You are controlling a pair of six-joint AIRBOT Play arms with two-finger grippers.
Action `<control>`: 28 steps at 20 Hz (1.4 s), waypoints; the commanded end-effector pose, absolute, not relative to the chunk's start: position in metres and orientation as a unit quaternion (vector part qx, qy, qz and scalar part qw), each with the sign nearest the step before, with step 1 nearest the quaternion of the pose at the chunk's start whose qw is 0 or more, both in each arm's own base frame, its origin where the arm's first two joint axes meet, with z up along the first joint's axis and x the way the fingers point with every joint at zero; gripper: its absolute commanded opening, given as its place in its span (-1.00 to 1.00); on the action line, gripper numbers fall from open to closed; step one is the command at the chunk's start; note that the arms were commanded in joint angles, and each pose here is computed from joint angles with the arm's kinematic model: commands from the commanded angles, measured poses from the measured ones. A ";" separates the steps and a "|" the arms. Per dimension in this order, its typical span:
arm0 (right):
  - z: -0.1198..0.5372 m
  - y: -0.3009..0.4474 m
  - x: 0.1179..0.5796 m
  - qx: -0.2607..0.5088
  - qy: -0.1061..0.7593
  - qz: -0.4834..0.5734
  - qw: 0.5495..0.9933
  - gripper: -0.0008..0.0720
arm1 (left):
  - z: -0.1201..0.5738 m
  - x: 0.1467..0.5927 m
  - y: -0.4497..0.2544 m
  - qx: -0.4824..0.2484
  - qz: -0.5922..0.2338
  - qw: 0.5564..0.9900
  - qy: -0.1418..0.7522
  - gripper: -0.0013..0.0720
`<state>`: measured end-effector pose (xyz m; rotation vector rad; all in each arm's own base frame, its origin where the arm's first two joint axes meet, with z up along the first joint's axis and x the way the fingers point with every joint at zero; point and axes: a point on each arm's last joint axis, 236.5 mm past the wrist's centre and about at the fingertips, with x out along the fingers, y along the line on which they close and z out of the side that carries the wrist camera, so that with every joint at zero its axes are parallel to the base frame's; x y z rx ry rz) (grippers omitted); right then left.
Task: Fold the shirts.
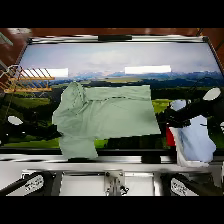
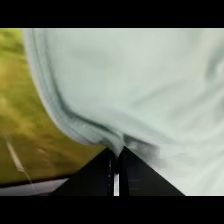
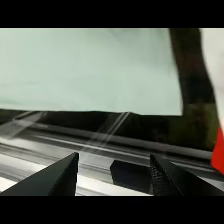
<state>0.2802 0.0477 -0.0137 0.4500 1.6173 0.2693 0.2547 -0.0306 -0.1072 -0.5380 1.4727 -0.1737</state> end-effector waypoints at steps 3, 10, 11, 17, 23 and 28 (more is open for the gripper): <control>-0.047 0.048 0.269 0.180 0.743 0.075 0.640 0.65 | -0.084 0.275 -0.031 -0.240 -0.092 0.723 0.642 -0.86; -0.087 0.045 0.277 0.174 0.763 0.040 0.622 0.64 | -0.078 0.280 -0.029 -0.237 -0.094 0.728 0.636 -0.86; -0.093 0.045 0.275 0.170 0.769 0.039 0.615 0.64 | -0.078 0.280 -0.029 -0.237 -0.094 0.728 0.636 -0.86; -0.102 0.040 0.281 0.168 0.765 0.030 0.621 0.64 | -0.078 0.280 -0.030 -0.236 -0.095 0.727 0.637 -0.86; -0.105 0.053 0.291 0.156 0.753 0.035 0.638 0.64 | -0.078 0.280 -0.030 -0.237 -0.095 0.727 0.637 -0.86; -0.111 0.076 0.286 0.156 0.763 0.041 0.626 0.64 | -0.078 0.280 -0.030 -0.237 -0.095 0.728 0.637 -0.86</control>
